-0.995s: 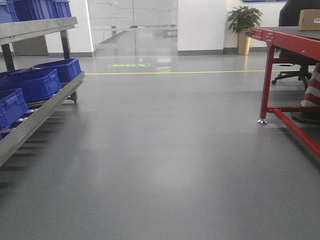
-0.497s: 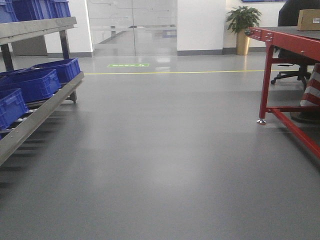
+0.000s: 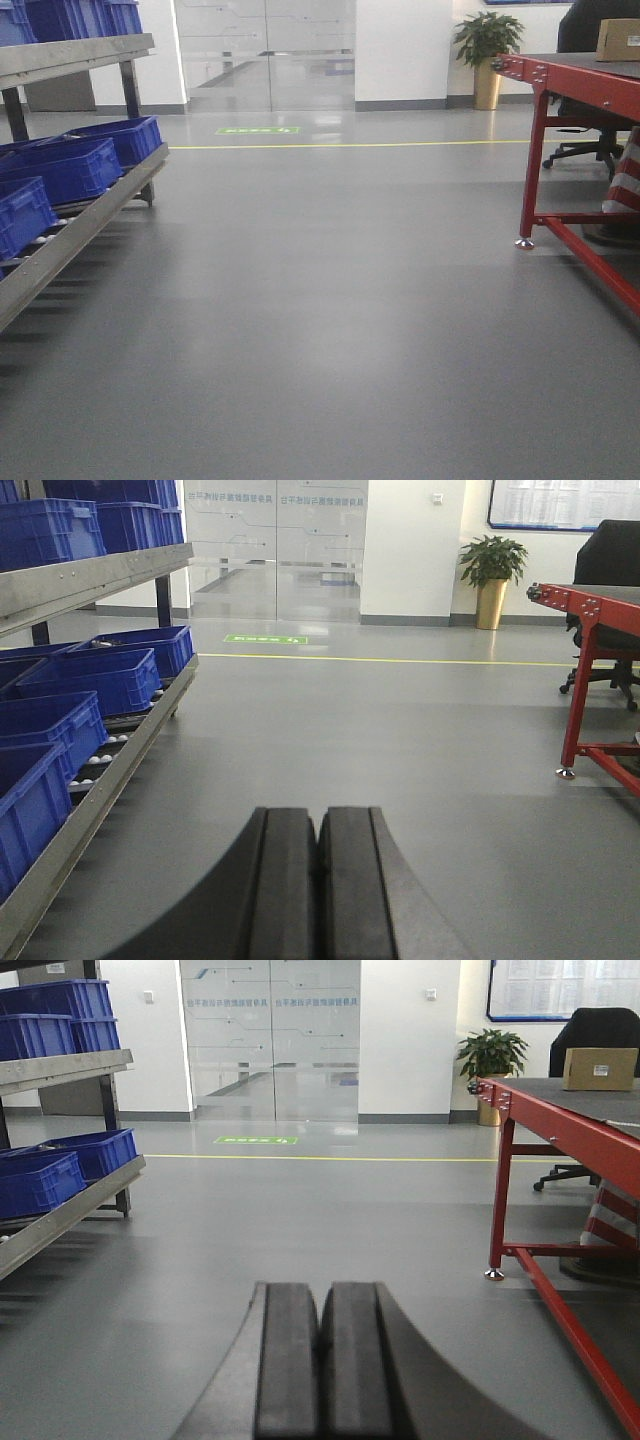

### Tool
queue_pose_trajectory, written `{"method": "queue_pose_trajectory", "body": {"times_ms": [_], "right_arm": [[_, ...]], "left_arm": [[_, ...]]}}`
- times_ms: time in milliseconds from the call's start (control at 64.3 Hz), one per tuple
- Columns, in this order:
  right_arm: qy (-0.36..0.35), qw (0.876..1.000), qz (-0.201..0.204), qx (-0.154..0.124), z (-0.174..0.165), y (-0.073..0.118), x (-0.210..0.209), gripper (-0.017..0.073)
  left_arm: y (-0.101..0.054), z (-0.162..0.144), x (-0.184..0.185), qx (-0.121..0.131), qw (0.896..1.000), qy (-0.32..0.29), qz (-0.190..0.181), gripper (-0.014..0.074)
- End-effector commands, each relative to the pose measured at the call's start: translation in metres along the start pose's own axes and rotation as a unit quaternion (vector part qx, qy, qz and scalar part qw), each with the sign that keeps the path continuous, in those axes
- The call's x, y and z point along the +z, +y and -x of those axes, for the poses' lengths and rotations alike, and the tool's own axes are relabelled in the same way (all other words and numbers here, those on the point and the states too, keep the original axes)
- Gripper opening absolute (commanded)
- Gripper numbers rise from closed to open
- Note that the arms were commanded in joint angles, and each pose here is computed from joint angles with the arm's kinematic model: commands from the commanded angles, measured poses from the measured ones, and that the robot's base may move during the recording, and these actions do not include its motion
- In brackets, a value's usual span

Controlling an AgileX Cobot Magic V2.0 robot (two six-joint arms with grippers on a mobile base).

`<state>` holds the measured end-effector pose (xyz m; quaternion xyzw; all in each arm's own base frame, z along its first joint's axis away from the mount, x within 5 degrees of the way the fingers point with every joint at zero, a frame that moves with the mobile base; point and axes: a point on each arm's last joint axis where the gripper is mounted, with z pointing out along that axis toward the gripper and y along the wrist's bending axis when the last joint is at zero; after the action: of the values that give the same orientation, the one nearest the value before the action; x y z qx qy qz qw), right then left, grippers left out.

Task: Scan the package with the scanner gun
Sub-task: 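Drive the base forward past the blue crate shelf toward the glass door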

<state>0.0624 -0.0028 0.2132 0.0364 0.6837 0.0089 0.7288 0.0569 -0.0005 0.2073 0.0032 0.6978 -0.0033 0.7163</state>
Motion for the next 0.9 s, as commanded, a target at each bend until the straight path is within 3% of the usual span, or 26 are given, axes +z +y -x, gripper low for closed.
{"method": "queue_pose_trajectory", "body": {"times_ms": [0, 886], "right_arm": [[-0.015, 1.000, -0.003, -0.003, 0.0027, -0.0004, -0.0005, -0.0154], [-0.015, 1.000, -0.003, -0.003, 0.0027, -0.0004, -0.0005, -0.0154]], "left_arm": [[0.0002, 0.0027, -0.0005, -0.006, 1.000, -0.013, 0.001, -0.0111], [0.0002, 0.0027, -0.0005, -0.006, 1.000, -0.013, 0.001, -0.0111]]}}
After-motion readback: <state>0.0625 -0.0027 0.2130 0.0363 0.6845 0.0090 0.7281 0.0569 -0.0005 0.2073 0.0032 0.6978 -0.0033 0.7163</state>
